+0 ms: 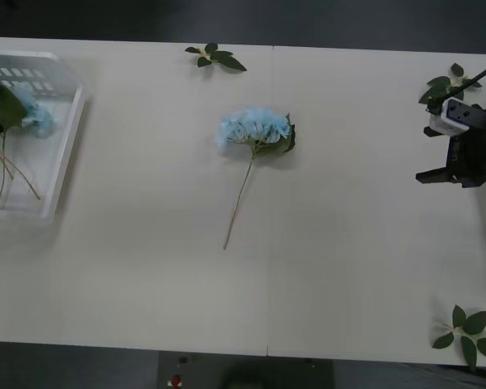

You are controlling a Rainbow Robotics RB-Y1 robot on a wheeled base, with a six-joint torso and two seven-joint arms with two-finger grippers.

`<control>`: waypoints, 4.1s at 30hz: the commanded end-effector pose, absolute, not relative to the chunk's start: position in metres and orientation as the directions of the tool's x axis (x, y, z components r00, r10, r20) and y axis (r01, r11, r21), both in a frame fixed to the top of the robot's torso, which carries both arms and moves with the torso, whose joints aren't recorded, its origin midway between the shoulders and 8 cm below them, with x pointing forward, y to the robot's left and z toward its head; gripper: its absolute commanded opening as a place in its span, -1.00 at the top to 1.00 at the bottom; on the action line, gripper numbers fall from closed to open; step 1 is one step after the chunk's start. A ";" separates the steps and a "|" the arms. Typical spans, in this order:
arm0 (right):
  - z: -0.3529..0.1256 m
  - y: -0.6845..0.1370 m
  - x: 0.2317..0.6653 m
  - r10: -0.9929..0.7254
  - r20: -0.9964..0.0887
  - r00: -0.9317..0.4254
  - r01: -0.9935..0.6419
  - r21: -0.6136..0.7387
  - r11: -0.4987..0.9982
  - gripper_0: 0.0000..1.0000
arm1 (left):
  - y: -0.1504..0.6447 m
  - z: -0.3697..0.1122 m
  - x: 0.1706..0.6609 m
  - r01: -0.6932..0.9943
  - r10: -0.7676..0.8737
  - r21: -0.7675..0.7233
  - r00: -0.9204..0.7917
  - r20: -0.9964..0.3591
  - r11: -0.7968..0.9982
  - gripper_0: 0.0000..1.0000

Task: Put the red flowers into the right box and the blue flowers into the left box

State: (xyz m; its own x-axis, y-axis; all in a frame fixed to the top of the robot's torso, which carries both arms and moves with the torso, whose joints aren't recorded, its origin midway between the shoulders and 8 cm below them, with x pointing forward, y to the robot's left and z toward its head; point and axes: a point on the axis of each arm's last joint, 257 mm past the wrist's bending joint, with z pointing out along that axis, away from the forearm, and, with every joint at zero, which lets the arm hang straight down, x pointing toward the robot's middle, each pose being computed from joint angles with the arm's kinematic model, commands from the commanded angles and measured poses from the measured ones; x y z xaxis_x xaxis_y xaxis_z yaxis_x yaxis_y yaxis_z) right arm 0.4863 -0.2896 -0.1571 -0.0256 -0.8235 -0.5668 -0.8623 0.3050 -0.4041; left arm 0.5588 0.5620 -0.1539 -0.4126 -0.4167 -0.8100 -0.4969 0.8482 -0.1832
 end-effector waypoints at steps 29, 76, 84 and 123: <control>-0.142 -0.271 0.489 -0.789 -0.614 0.005 -0.856 -0.411 0.314 -0.69 | 0.250 -0.109 0.501 0.561 0.462 0.067 -0.601 -0.652 0.825 -0.64; -0.142 -0.271 0.489 -0.789 -0.614 0.005 -0.856 -0.411 0.314 -0.69 | 0.003 -0.281 0.580 0.446 0.362 0.075 -0.605 -0.710 0.892 -0.65; -0.142 -0.271 0.489 -0.789 -0.614 0.005 -0.856 -0.411 0.314 -0.68 | -0.001 -0.290 0.587 0.449 0.381 0.106 -0.582 -0.719 0.887 -0.64; -0.142 -0.271 0.489 -0.789 -0.614 0.005 -0.856 -0.411 0.314 -0.68 | 0.061 -0.228 0.561 0.400 0.407 0.162 -0.665 -0.626 0.902 1.00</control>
